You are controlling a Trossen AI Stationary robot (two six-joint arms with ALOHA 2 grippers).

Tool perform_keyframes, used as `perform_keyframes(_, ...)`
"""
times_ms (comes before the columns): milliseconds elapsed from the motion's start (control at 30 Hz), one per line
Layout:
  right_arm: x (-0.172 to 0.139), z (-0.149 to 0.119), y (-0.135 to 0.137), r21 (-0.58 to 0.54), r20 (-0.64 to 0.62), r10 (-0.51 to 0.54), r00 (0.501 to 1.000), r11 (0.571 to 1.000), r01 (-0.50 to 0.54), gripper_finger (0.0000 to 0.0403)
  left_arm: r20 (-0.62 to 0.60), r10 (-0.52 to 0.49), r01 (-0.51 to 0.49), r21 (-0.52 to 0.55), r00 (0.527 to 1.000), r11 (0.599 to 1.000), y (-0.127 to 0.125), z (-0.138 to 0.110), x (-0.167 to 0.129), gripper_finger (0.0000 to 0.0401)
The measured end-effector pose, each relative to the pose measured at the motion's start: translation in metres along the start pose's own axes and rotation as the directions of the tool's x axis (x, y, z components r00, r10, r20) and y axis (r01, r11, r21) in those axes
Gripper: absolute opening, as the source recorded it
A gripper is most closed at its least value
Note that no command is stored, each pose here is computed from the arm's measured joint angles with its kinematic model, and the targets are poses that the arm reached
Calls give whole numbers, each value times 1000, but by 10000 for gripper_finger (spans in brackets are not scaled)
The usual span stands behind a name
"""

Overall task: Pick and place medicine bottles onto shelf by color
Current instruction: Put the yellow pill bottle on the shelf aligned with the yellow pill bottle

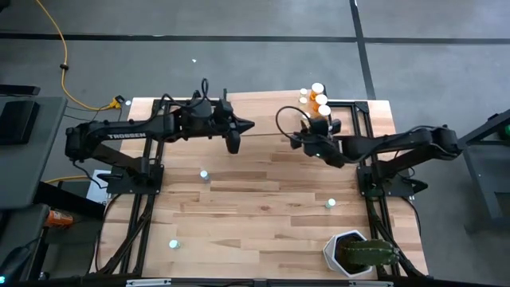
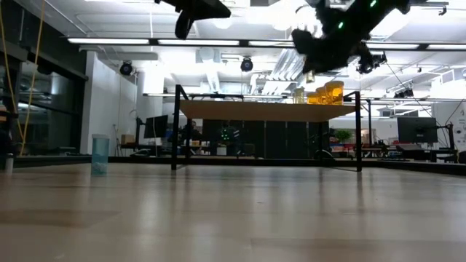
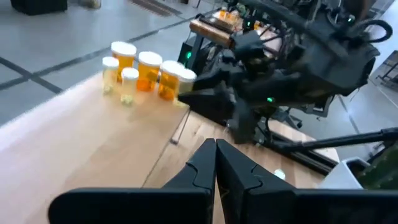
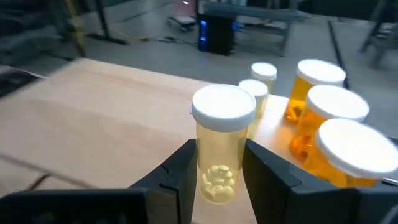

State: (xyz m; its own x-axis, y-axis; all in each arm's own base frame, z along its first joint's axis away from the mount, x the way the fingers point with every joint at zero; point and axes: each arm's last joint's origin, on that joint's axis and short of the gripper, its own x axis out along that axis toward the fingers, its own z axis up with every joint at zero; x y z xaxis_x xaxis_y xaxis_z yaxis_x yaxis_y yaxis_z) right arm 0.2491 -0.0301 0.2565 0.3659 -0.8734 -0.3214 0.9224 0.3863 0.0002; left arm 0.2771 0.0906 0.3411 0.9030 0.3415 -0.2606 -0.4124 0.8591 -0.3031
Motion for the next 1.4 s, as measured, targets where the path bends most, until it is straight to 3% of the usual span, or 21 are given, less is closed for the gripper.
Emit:
perform_keyframes(433, 52, -17, 0, 34, -92, -99, 991, 994, 102, 112, -17, -9, 9, -40, 1000, 999, 0, -7, 0, 0)
perform_keyframes(1000, 56, -17, -1, 27, -97, -106, 990, 994, 109, 113, -18, -11, 10, -56, 1000, 998, 0, -7, 0, 0)
perform_keyframes(1400, 55, -17, -1, 28, -101, -99, 990, 994, 102, 185, -18, -11, 10, -56, 1000, 998, 0, -7, 0, 0)
